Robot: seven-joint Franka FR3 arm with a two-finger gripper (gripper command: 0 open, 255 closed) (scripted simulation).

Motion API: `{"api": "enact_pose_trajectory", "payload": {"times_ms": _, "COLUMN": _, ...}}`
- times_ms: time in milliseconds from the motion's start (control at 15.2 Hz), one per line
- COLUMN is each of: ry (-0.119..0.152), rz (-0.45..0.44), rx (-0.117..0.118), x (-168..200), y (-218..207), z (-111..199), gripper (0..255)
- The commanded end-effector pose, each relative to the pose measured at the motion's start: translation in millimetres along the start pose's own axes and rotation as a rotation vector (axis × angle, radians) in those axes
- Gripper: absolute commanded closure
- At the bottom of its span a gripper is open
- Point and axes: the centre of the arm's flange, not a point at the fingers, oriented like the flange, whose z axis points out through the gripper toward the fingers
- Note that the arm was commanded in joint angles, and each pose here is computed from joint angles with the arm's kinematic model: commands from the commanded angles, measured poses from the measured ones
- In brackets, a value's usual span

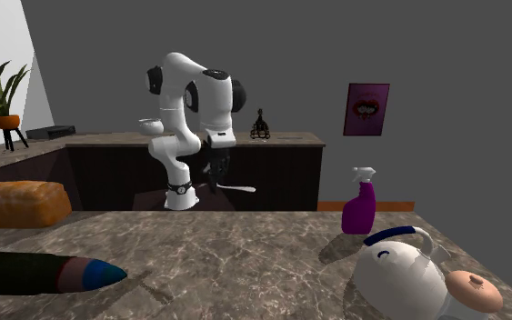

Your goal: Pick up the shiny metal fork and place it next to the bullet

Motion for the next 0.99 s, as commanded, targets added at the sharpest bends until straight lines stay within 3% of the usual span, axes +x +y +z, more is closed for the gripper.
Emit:
{"api": "enact_pose_trajectory", "payload": {"times_ms": 0, "ry": 0.0, "rz": -0.001, "rx": 0.0, "x": -24.1, "y": 9.1, "z": 0.7, "gripper": 255}}
{"api": "enact_pose_trajectory", "payload": {"times_ms": 924, "ry": 0.0, "rz": -0.001, "rx": 0.0, "x": -190.4, "y": 89.1, "z": 11.8, "gripper": 255}}
